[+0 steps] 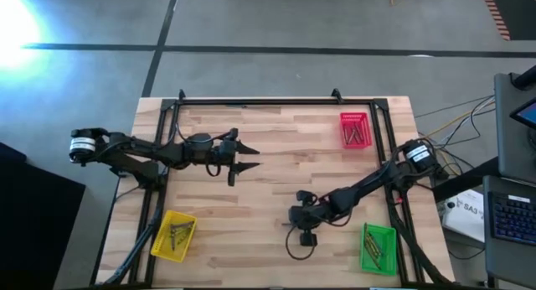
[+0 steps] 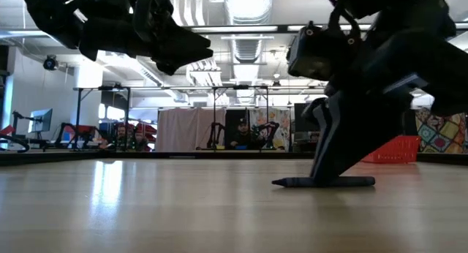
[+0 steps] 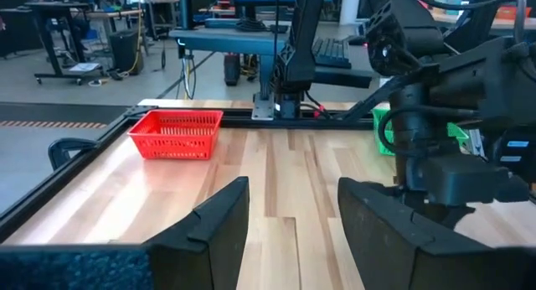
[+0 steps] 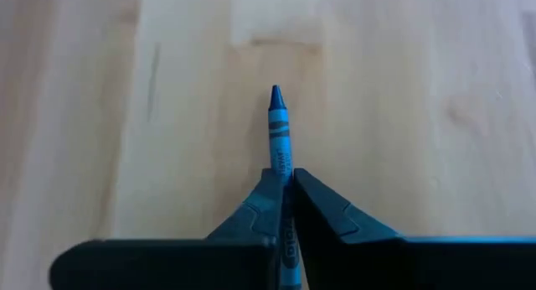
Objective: Sort crayons
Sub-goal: Put the blue crayon into the red bin, then put the blue crayon into the yellow bin
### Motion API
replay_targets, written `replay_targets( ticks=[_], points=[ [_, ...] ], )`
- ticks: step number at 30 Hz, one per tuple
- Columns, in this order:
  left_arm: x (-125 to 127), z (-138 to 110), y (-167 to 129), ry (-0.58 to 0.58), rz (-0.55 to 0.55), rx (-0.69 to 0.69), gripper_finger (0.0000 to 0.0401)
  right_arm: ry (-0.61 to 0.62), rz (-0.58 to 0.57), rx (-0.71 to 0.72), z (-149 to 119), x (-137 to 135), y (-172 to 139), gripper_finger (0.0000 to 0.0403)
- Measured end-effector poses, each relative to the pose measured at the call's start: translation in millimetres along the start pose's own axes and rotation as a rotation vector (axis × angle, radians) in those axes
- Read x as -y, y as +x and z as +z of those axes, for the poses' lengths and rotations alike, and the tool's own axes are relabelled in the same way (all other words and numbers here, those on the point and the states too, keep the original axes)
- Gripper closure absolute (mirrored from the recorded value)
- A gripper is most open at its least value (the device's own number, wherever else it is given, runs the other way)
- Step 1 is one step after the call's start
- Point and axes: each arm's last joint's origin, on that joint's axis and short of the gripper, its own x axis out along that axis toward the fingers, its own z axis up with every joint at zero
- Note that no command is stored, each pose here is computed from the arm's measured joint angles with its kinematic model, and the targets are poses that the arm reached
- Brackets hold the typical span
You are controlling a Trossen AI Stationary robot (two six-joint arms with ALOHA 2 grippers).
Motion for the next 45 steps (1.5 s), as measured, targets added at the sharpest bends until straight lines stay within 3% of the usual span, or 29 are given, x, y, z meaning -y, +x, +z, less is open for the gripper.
replay_targets(
  ticks=[4, 10, 17, 23, 32, 39, 43, 45],
  points=[
    [-0.3, -0.1, 0.0, 0.001, 0.010, 0.000, 0.0233, 0.010, -0.038, 0.026, 5.1, 4.4, -11.3, 0.0390],
    [-0.7, -0.6, 0.0, 0.000, 0.025, -0.006, 0.0233, 0.073, -0.263, 0.171, 18.2, 13.5, -55.2, 0.0391],
    [-0.7, -0.6, 0.1, 0.000, 0.025, -0.007, 0.0233, 0.289, -0.751, 0.237, 4.3, 53.0, -137.5, 0.0391],
    [-0.8, -0.6, 0.0, 0.000, 0.026, -0.006, 0.0233, 0.553, -1.005, 0.137, -27.6, 107.8, -186.7, 0.0390],
    [-3.0, -1.2, -0.1, 0.005, 0.104, -0.013, 0.0233, 0.691, -1.096, 0.053, -57.0, 156.2, -204.5, 0.0378],
    [-2.9, -1.6, -0.1, 0.015, 0.103, -0.018, 0.0233, 0.716, -1.091, -0.004, -60.6, 175.8, -200.5, 0.0283],
    [-2.9, -4.5, -0.3, 0.013, 0.102, -0.048, 0.0233, 0.726, -1.074, 0.080, -50.7, 180.4, -194.8, 0.0234],
    [-2.8, -8.0, -0.5, 0.011, 0.102, -0.084, 0.0233, 0.673, -0.999, 0.128, -39.3, 182.9, -188.8, 0.0223]
  ],
)
